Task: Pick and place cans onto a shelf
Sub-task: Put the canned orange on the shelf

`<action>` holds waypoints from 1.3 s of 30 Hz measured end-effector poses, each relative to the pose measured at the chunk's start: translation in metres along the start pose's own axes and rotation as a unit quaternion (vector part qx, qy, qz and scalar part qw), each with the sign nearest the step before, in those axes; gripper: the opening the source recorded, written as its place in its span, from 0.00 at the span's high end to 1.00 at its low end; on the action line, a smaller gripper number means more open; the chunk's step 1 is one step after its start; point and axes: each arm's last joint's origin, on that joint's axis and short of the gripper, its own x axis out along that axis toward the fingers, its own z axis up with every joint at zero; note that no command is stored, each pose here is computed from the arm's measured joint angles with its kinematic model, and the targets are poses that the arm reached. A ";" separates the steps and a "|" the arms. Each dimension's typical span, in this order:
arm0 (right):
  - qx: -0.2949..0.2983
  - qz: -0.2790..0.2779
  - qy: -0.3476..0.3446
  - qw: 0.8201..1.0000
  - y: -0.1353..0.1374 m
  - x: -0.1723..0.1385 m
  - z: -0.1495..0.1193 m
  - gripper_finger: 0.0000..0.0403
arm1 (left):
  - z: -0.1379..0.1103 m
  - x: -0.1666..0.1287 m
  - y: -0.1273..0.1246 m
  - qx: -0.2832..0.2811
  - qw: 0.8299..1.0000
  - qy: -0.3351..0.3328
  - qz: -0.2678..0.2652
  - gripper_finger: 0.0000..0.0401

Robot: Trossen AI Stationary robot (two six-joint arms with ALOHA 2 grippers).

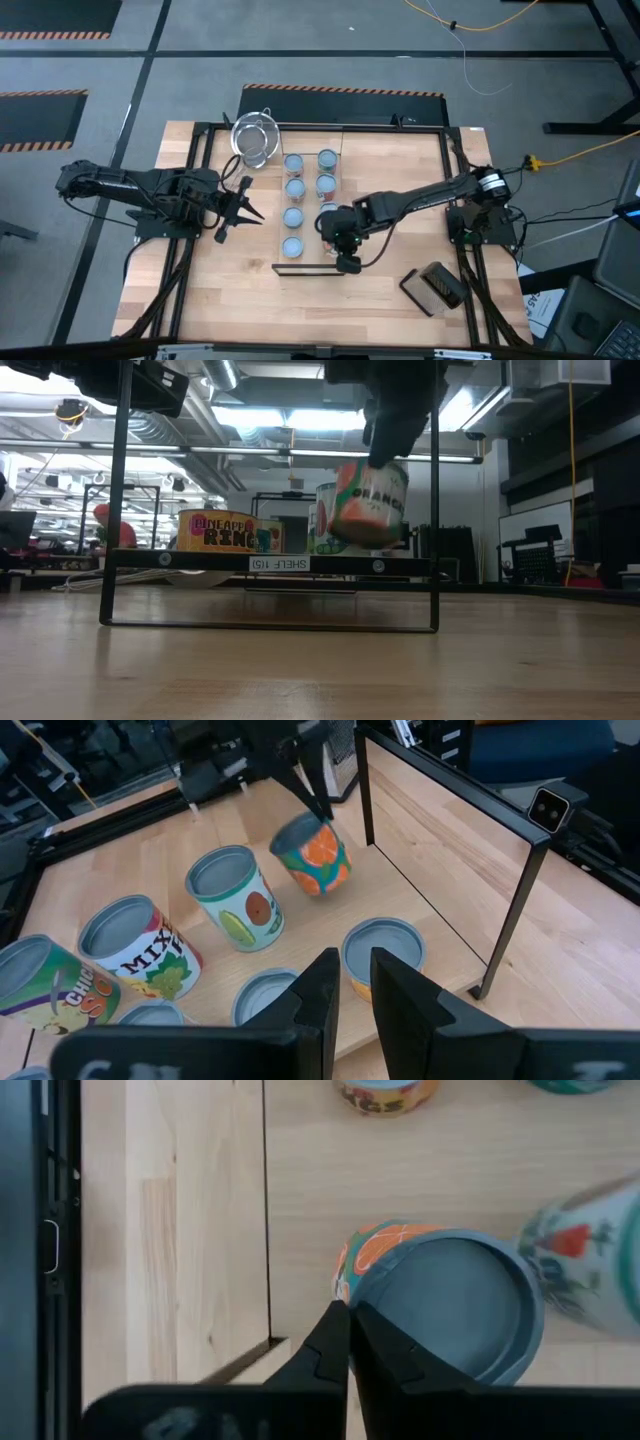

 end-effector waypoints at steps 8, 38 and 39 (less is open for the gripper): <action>-0.004 0.002 -0.006 1.000 0.000 0.017 0.005 0.98 | 0.000 0.000 0.000 0.000 1.000 0.000 0.000 0.86; -0.002 0.012 -0.008 1.000 0.001 0.021 0.006 0.92 | 0.000 0.000 0.000 0.000 1.000 0.000 0.000 0.86; -0.002 0.013 -0.010 1.000 0.001 0.021 0.006 0.92 | 0.000 0.000 0.000 0.000 1.000 0.000 0.000 0.86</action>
